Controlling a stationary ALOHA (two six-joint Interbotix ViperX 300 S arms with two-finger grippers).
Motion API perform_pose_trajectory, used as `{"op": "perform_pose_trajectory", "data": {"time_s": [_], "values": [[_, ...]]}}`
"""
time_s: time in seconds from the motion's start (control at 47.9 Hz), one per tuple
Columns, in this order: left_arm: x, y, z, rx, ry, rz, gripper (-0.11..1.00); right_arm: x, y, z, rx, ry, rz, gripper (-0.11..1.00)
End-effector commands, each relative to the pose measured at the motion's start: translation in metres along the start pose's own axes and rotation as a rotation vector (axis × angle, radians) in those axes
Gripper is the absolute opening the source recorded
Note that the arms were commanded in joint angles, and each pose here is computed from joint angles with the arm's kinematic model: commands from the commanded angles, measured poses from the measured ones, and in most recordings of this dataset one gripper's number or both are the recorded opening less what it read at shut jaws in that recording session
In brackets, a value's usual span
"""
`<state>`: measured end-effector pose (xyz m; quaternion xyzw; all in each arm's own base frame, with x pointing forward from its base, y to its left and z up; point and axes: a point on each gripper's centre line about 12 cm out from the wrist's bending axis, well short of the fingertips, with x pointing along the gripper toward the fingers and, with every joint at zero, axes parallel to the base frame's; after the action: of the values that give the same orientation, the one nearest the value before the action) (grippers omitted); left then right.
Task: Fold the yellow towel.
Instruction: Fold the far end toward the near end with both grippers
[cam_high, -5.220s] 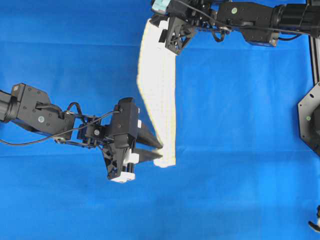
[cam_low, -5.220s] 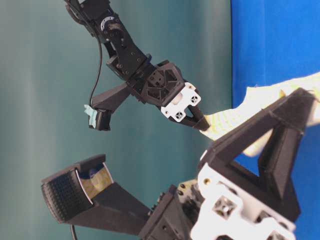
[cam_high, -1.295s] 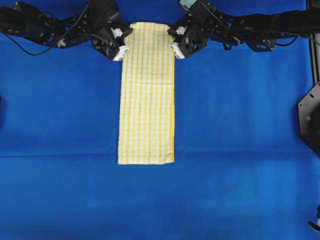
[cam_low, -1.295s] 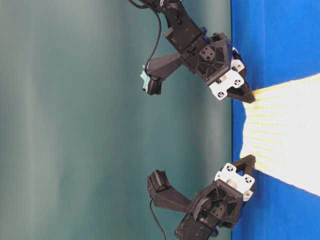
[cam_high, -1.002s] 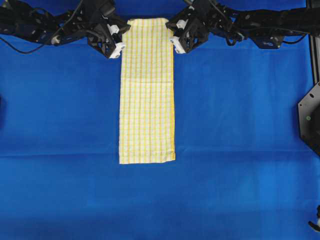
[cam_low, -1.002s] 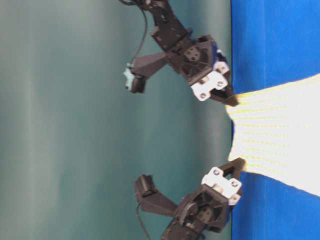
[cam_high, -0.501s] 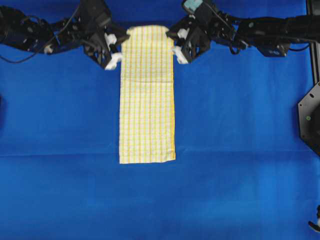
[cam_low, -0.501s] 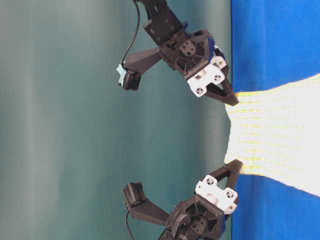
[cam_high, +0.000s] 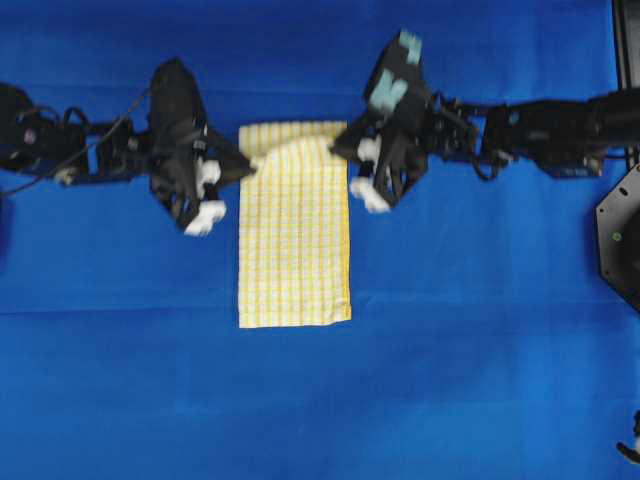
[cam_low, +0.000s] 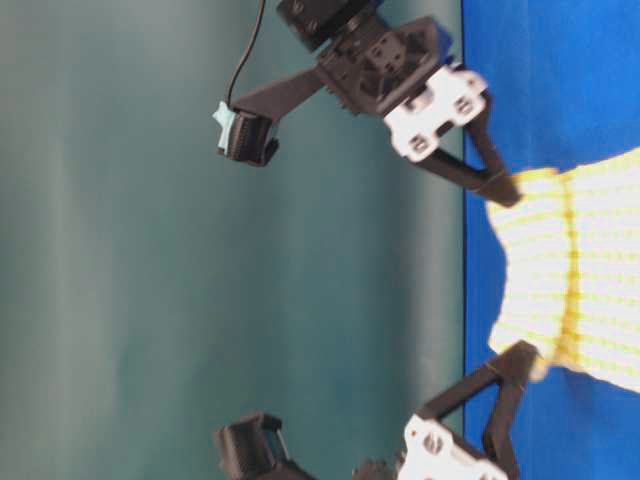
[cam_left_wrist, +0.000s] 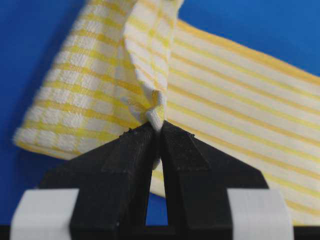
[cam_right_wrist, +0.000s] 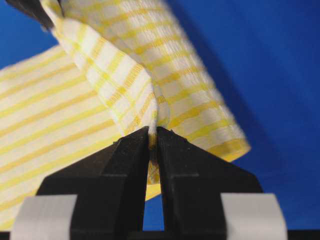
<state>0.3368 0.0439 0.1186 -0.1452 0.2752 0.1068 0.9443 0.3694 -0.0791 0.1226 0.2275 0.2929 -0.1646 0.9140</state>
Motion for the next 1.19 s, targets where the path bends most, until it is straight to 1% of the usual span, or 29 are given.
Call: {"op": "perform_pose_trajectory", "data": {"time_s": [0.0, 0.188, 0.23, 0.313, 0.439, 0.71, 0.877, 1.002, 1.169], "values": [[-0.009, -0.019, 0.007, 0.009, -0.035, -0.052, 0.03, -0.007, 0.02, 0.003, -0.008, -0.021, 0.046, 0.05], [-0.017, -0.051, -0.007, 0.032, -0.013, -0.14, 0.03, -0.01, 0.047, -0.017, -0.026, 0.02, 0.1, 0.05], [-0.017, -0.059, -0.008, 0.03, -0.018, -0.162, 0.03, -0.011, 0.052, -0.021, -0.031, 0.03, 0.108, 0.05], [-0.018, -0.071, -0.008, 0.04, -0.037, -0.2, 0.03, -0.013, 0.061, -0.026, -0.041, 0.039, 0.128, 0.05], [-0.02, -0.083, -0.012, 0.054, -0.038, -0.232, 0.03, -0.015, 0.069, -0.032, -0.056, 0.056, 0.144, 0.05], [-0.024, -0.099, -0.019, 0.08, -0.031, -0.279, 0.03, -0.023, 0.083, -0.037, -0.084, 0.078, 0.172, 0.05], [-0.026, -0.103, -0.019, 0.083, -0.051, -0.297, 0.03, -0.027, 0.088, -0.04, -0.095, 0.095, 0.179, 0.05], [-0.025, -0.103, -0.021, 0.088, -0.049, -0.295, 0.03, -0.027, 0.088, -0.04, -0.101, 0.099, 0.179, 0.05], [-0.013, -0.103, -0.028, 0.096, -0.021, -0.284, 0.03, -0.027, 0.091, -0.042, -0.115, 0.1, 0.186, 0.05]]}}
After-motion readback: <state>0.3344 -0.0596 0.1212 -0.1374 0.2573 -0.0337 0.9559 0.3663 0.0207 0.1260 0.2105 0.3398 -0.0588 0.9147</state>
